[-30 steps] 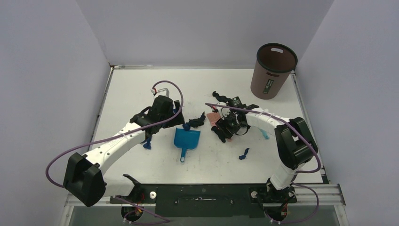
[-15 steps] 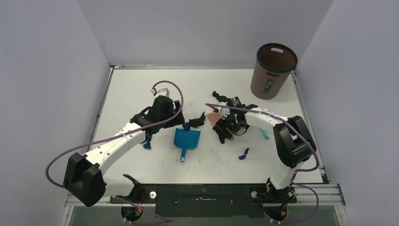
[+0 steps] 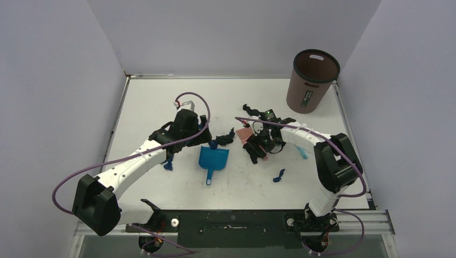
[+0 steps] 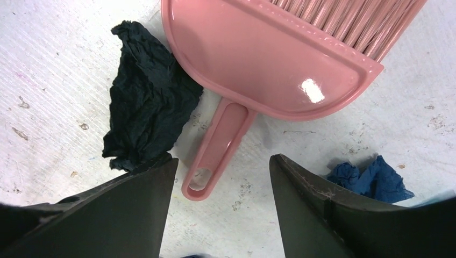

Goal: Sweep away the paper scraps from the table

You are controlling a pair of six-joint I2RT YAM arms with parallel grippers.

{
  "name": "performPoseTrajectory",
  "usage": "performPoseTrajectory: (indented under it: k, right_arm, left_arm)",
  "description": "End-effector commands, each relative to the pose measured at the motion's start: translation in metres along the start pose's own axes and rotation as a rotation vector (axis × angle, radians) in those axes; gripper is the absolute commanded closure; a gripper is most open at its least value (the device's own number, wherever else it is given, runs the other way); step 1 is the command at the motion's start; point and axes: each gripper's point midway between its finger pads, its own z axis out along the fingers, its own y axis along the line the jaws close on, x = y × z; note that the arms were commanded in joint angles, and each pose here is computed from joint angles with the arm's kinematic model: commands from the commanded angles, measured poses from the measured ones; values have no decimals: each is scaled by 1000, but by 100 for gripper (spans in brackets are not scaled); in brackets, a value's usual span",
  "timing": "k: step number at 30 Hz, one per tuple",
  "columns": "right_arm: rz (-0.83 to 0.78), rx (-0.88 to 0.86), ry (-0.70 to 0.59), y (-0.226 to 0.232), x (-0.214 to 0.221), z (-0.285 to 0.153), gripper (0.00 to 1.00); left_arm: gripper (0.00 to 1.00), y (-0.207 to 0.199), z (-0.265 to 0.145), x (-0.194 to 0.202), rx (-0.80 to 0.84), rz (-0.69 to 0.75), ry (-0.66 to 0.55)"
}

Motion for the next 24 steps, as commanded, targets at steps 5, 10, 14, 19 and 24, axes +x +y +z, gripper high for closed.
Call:
performPoseTrajectory:
  k: [5,10,14,19,24]
  right_arm:
    - [-1,63,-27,-15,-17,-6,46]
    - [14,68,-10,-18,-18,-4,49]
    - [10,56,7,-14,-10,-2,48]
    - [5,43,40,-10,4,3,48]
    - [11,63,41,-14,7,8,50]
  left_arm:
    - [19,-17,-13,-25,68,-16,-76]
    - [19,-15,-13,-22,69,-17,-72]
    - [19,-14,-11,-20,69,-18,-69]
    - [19,-16,-9,-19,77,-21,-64]
    - [19,-15,-3,-12,77,-32,-50]
